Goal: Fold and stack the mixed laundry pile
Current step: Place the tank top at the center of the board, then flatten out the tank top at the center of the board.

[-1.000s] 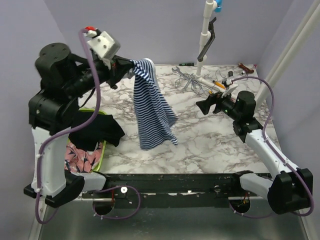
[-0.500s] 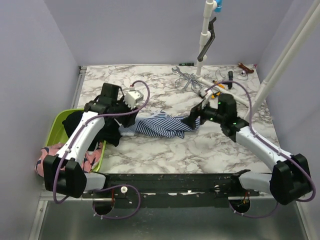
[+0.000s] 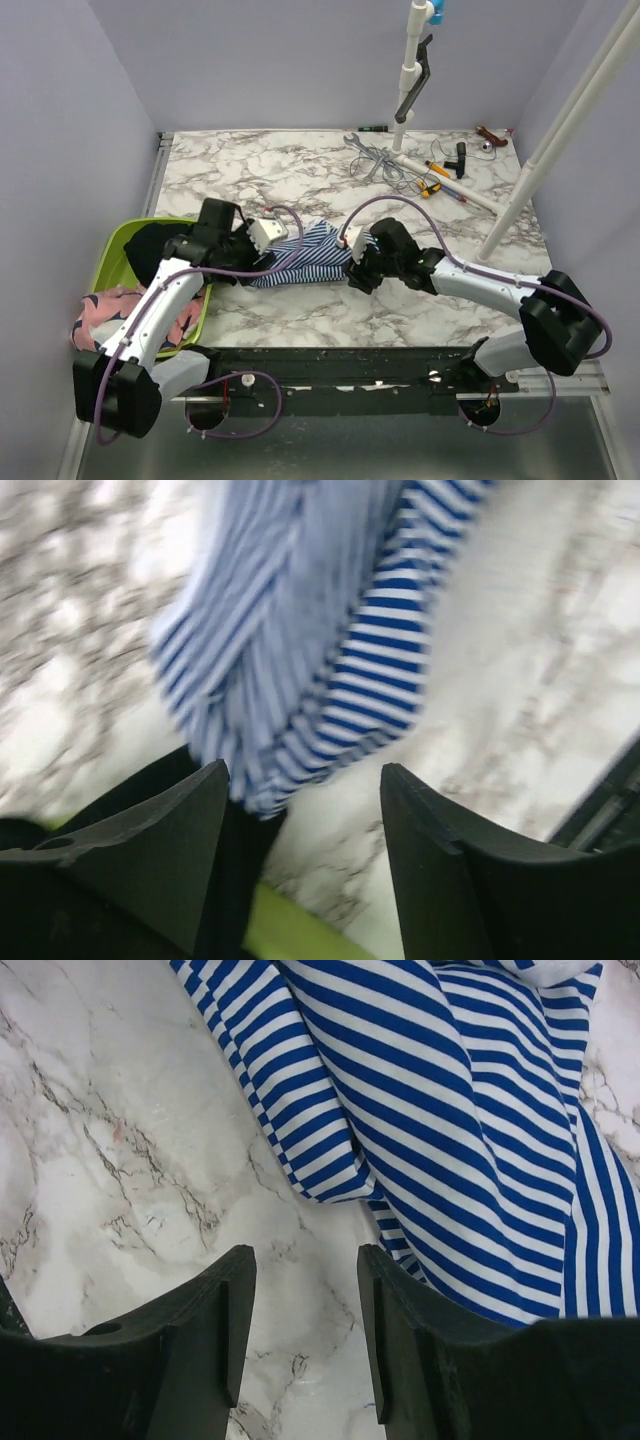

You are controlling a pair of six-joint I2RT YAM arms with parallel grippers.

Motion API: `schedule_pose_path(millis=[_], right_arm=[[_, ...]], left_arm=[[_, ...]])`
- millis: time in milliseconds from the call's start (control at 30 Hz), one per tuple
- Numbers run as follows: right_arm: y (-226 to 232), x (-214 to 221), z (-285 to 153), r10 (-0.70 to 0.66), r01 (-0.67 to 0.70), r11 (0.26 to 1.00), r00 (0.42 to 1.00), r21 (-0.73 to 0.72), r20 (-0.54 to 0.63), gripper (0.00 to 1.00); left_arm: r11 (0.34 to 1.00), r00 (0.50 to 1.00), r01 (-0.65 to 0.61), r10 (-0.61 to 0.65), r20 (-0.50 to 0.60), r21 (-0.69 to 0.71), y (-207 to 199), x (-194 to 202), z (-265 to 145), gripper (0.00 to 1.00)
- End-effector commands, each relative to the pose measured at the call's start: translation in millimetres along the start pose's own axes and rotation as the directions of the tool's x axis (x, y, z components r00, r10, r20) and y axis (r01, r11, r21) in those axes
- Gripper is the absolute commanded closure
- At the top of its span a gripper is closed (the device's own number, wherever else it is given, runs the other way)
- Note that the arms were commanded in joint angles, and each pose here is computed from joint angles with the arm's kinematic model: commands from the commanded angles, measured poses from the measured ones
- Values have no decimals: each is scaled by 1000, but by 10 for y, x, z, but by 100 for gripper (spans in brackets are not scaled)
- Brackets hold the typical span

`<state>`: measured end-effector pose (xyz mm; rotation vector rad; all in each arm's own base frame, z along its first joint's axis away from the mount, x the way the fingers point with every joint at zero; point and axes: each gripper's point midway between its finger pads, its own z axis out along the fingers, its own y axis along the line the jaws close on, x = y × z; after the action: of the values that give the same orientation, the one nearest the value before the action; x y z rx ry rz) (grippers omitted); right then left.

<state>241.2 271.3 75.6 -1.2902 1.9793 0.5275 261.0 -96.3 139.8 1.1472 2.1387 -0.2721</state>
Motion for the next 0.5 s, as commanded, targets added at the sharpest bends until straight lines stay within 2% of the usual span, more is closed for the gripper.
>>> schedule_pose_path(millis=[0,100,233,400,467], right_arm=[[75,15,-21,-48,49,998,998,-31,31,49],[-36,258,36,-11,13,999,999,41,-49,49],[-404,536,111,79,-32,966,981,255,-179,45],[-581,441,175,81,-22,945,983,327,-166,42],[-614,384,152,78,-21,940,985,342,-152,40]], left_arm=[[975,994,-76,91,-65,207,-574,254,178,40],[973,985,-96,123,-123,208,-674,454,351,40],[984,970,-93,123,-210,151,-595,650,539,39],[993,944,-119,106,-313,-23,-243,854,706,34],[992,943,-116,94,-320,-49,-201,863,709,34]])
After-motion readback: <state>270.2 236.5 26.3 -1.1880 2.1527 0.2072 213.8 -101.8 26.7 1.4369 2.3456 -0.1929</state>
